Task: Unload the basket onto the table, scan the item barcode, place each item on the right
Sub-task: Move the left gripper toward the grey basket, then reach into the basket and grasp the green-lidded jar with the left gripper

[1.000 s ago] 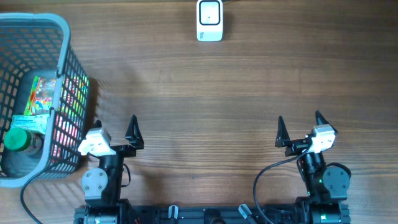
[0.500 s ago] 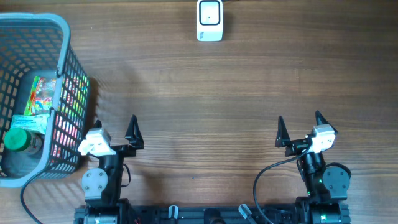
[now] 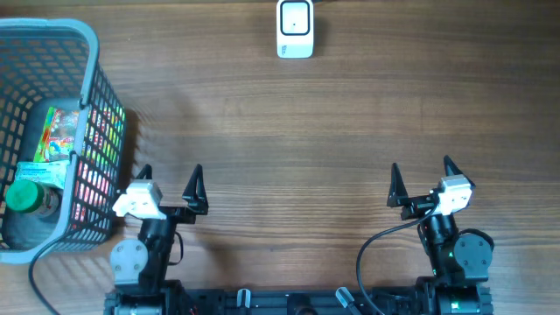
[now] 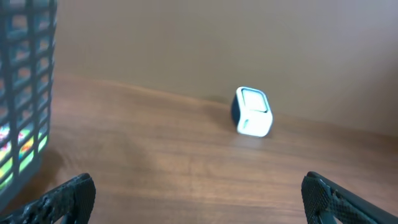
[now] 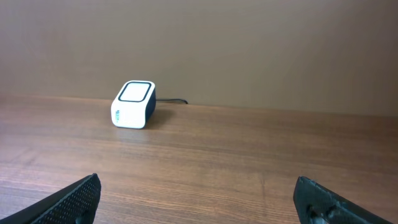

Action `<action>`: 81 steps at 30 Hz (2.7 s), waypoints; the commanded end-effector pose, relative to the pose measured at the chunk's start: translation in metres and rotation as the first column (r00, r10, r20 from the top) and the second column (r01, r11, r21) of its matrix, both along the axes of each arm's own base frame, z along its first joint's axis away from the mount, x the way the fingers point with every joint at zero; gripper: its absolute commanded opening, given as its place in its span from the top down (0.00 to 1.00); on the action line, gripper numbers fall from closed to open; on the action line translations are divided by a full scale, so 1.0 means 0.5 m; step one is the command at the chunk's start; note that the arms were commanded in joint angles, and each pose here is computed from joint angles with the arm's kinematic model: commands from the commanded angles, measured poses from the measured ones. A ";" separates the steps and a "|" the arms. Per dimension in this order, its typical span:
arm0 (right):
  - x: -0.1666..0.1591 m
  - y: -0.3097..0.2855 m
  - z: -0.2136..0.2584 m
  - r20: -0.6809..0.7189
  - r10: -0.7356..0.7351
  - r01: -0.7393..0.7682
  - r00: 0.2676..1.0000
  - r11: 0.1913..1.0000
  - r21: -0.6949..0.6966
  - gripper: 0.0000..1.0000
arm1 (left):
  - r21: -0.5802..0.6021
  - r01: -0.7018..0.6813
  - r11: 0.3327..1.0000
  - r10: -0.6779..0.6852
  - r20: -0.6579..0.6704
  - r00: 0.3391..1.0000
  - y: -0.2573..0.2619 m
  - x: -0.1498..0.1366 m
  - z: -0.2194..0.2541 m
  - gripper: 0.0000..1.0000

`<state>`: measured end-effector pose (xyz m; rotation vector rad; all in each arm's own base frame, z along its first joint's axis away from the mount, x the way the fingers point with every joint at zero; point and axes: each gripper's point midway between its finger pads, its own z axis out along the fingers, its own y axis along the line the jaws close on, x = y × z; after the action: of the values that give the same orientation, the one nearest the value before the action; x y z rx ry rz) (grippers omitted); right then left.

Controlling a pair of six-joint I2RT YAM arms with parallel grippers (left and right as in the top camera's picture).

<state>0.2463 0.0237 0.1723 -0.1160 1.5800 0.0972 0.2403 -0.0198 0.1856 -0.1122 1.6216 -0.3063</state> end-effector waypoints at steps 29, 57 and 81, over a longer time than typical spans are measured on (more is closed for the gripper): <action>0.000 -0.001 0.002 0.005 -0.006 0.006 1.000 1.000 -0.003 0.00 | 0.113 -0.174 0.978 0.207 -0.472 0.857 0.076 0.093 0.327 0.00; 0.000 -0.001 0.001 0.005 -0.006 0.006 1.000 1.000 -0.004 0.00 | 0.128 -0.323 0.938 0.344 -0.474 0.810 0.123 0.072 0.332 0.00; 0.000 -0.001 0.002 0.005 -0.006 0.006 1.000 1.000 -0.004 0.01 | -0.043 -0.987 0.157 0.555 -0.823 0.124 0.512 -0.078 0.229 0.00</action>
<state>0.2465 0.0236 0.1717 -0.1156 1.5827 0.0970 0.2081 0.2137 0.3293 -1.6565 1.8312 0.2306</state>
